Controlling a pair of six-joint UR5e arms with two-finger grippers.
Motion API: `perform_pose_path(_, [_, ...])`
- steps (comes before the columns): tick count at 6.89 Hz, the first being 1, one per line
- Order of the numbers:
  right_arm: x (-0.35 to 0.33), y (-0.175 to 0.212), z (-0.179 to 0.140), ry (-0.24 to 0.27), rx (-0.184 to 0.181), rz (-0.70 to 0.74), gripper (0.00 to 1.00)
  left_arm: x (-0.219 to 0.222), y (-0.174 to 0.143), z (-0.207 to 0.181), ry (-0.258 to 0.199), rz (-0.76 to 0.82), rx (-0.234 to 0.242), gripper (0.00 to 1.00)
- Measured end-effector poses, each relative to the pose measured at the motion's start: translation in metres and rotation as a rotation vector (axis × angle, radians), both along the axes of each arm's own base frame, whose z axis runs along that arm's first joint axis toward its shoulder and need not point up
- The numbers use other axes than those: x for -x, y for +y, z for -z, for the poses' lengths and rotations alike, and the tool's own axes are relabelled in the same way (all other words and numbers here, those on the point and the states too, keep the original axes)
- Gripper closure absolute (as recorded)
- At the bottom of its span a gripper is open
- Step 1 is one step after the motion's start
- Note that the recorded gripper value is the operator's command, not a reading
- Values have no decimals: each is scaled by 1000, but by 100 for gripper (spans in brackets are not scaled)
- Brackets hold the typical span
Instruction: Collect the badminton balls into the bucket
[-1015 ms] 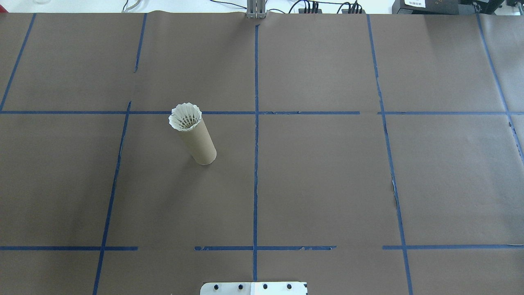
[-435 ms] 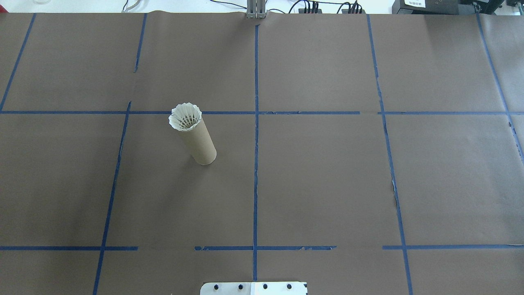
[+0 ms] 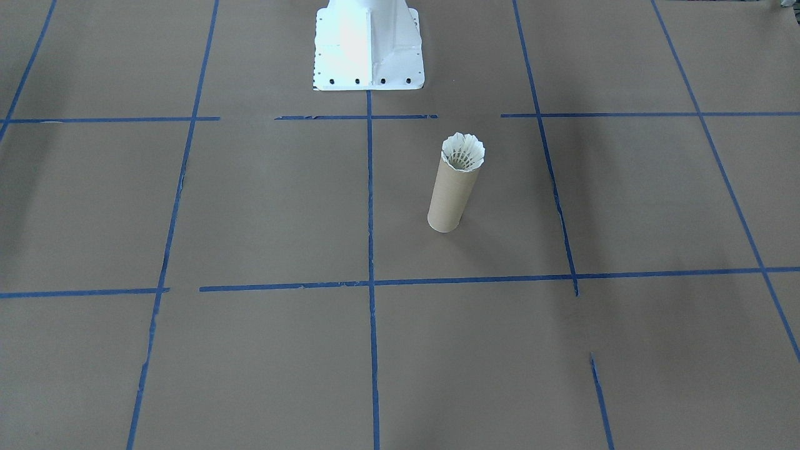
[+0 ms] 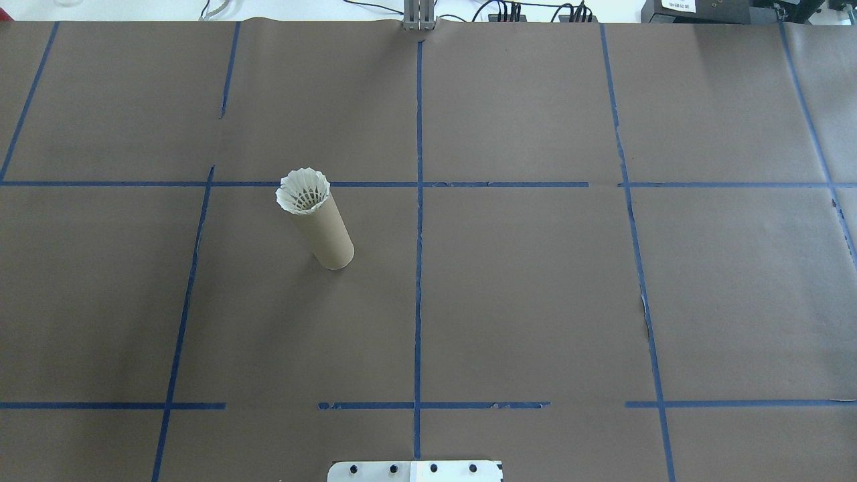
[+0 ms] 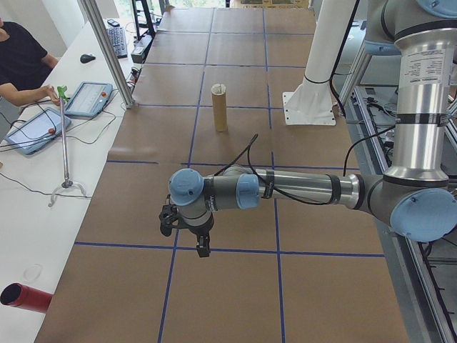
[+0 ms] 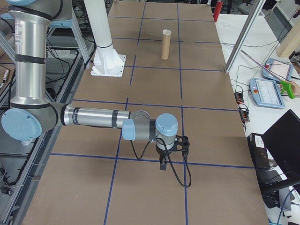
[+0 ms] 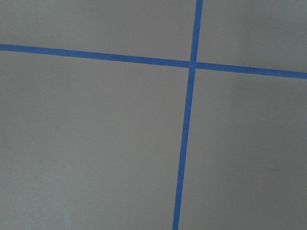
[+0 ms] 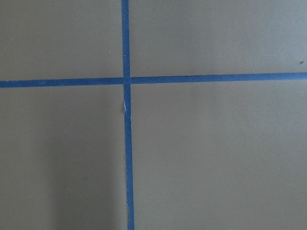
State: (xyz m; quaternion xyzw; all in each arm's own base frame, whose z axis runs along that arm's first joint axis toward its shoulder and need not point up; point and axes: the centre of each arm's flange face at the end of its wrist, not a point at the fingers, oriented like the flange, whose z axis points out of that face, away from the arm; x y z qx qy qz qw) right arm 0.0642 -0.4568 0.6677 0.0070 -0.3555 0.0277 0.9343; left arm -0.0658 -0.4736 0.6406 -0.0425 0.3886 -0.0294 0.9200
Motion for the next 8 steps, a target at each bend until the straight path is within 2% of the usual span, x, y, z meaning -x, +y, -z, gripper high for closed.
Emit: perform_pose_path(8, [0, 0, 0, 0, 0, 0, 0, 0, -3, 0, -1, -1, -4, 0])
